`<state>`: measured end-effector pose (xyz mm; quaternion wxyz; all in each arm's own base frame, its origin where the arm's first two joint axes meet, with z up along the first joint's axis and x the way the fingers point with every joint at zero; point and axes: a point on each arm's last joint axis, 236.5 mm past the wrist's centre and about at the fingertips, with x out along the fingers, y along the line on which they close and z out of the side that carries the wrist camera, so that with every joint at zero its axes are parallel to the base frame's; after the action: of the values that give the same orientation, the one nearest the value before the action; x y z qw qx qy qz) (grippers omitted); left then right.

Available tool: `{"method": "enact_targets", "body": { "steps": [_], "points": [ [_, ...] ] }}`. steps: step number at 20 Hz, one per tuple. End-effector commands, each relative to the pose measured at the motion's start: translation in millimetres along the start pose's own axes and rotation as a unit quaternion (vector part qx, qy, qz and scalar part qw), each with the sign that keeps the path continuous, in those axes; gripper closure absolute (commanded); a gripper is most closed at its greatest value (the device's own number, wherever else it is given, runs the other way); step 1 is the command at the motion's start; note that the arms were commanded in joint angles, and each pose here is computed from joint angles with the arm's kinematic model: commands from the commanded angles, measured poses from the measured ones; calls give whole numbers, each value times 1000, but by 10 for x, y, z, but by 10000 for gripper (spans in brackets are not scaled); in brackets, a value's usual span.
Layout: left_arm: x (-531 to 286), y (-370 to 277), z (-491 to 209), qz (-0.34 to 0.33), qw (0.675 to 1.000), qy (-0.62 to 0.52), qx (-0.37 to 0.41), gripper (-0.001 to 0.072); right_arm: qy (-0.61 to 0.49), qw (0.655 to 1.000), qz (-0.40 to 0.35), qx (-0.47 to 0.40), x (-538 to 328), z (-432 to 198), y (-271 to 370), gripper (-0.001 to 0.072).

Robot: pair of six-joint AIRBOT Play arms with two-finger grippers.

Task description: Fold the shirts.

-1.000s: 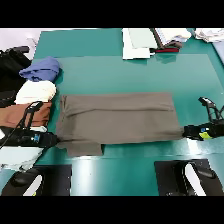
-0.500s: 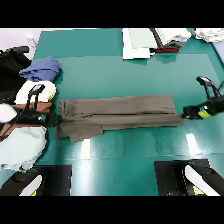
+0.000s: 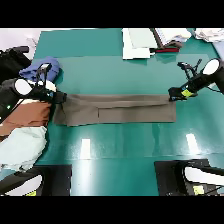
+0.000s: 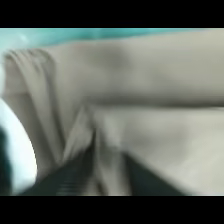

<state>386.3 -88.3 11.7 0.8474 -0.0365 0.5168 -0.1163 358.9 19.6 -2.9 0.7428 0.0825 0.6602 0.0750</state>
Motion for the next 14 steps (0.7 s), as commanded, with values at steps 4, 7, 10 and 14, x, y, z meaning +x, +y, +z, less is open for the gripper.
{"method": "enact_targets", "body": {
  "steps": [4, 7, 10, 14],
  "points": [
    [-148, -240, 251, -43, 999, -15, -17, 524, -27, 995, 91, 16, -168, 177, -56, 246],
    [-191, -527, 300, -105, 993, -20, -47, 685, -13, 989, 130, 73, -68, -79, -408, 150],
    [-238, -724, 371, -149, 985, -29, -78, 685, -10, 973, 166, 159, 167, -347, -788, 154],
    [-27, -1121, 172, -170, 984, 10, -47, 686, 16, 948, 242, 206, 538, -491, -701, 202]
  ]
}}
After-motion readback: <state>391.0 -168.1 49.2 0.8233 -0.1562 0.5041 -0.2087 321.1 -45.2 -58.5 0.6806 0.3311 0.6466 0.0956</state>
